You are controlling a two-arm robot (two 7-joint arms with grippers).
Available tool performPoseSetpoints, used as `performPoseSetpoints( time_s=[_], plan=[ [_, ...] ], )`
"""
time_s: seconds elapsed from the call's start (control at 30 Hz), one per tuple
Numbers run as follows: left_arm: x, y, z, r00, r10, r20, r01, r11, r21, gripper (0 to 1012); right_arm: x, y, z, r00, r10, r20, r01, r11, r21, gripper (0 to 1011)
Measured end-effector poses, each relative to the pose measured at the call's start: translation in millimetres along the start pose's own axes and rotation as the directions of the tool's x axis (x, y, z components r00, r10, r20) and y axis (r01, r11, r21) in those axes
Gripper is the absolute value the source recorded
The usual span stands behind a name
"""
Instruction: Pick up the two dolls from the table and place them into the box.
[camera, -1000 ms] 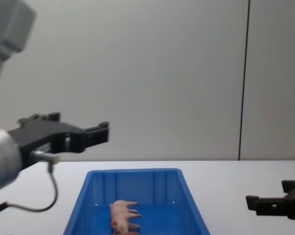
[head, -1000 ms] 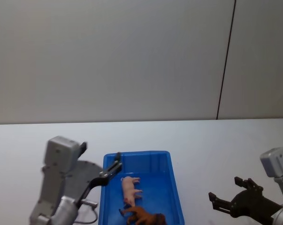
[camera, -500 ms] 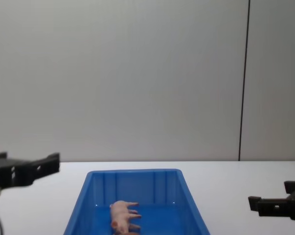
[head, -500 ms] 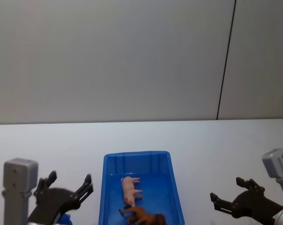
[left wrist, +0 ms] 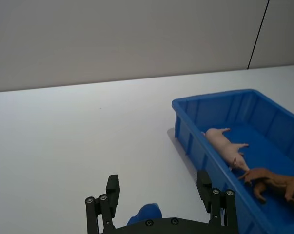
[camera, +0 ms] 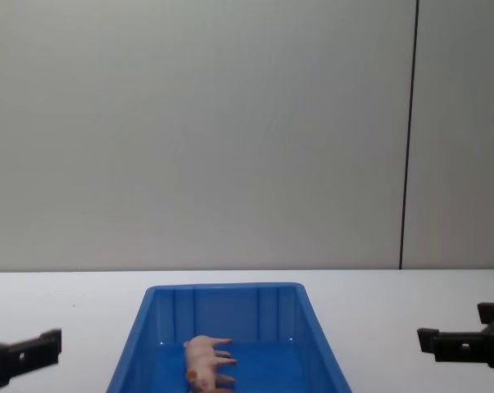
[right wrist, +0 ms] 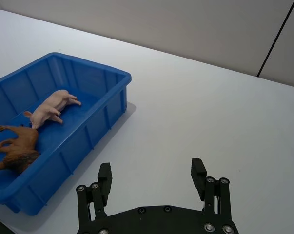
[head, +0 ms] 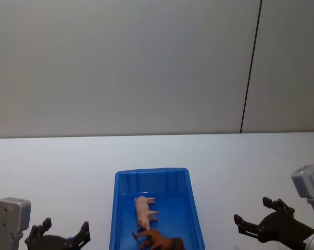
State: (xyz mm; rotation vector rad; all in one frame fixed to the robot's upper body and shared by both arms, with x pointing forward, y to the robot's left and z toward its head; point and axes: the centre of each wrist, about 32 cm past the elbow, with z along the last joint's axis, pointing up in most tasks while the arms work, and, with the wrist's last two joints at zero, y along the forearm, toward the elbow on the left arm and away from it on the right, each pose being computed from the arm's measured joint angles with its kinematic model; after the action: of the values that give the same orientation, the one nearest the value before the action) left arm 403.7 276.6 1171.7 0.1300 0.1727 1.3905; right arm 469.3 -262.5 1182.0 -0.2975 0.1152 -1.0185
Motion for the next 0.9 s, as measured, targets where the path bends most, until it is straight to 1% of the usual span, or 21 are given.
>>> performPoseSetpoints(
  time_s=[0.03,0.07,0.1,0.17,0.27,0.5,0.7,0.77,0.8,0.87,0.9],
  plan=[
    [1.9,0.2,-1.8,1.0,-0.002,0.004,0.002,0.9999,0.012,1001,0.0,0.0,-0.1,1.0,0.0,0.0,0.0,1.0,0.0,1001],
    [1.9,0.2,-1.8,1.0,-0.002,0.004,0.002,0.9999,0.012,1001,0.0,-0.1,-0.1,1.0,0.0,0.0,0.0,1.0,0.0,1001],
    [3.7,0.1,-3.6,1.0,-0.003,0.007,0.003,0.9997,0.023,1001,0.0,-0.1,-0.1,1.0,0.0,0.0,0.0,1.0,0.0,1001],
    [5.5,0.0,-5.5,0.9999,-0.005,0.012,0.004,0.9994,0.034,1001,0.0,-0.1,-0.2,1.0,0.0,0.0,0.0,1.0,-0.001,1001],
    [10.1,-1.0,-10.4,0.9997,-0.008,0.024,0.007,0.9982,0.06,1001,0.1,-0.2,-0.3,1.0,0.0,0.0,0.0,1.0,-0.001,1001],
    [17.0,-5.2,-17.9,0.9987,-0.018,0.048,0.014,0.9953,0.096,1001,0.1,-0.2,-0.3,1.0,0.0,0.0,0.0,1.0,-0.001,1001],
    [21.3,-9.8,-23.0,0.9975,-0.029,0.064,0.022,0.9927,0.119,1001,0.1,-0.2,-0.3,1.0,0.0,0.0,0.0,1.0,-0.001,1001],
    [22.7,-11.7,-24.8,0.997,-0.034,0.07,0.025,0.9916,0.127,989,0.1,-0.2,-0.3,1.0,0.0,0.0,0.0,1.0,-0.001,1001],
    [23.8,-13.1,-26.1,0.9968,-0.036,0.072,0.026,0.9907,0.134,952,0.1,-0.2,-0.3,1.0,0.0,0.0,0.0,1.0,-0.001,1001],
    [24.7,-14.2,-27.2,0.9964,-0.039,0.075,0.028,0.9896,0.141,926,0.1,-0.2,-0.3,1.0,0.0,0.0,0.0,1.0,-0.001,1001],
    [25.0,-14.8,-27.7,0.9963,-0.04,0.076,0.029,0.9891,0.144,896,0.1,-0.2,-0.3,1.0,0.0,0.0,0.0,1.0,-0.001,1001]
  ],
)
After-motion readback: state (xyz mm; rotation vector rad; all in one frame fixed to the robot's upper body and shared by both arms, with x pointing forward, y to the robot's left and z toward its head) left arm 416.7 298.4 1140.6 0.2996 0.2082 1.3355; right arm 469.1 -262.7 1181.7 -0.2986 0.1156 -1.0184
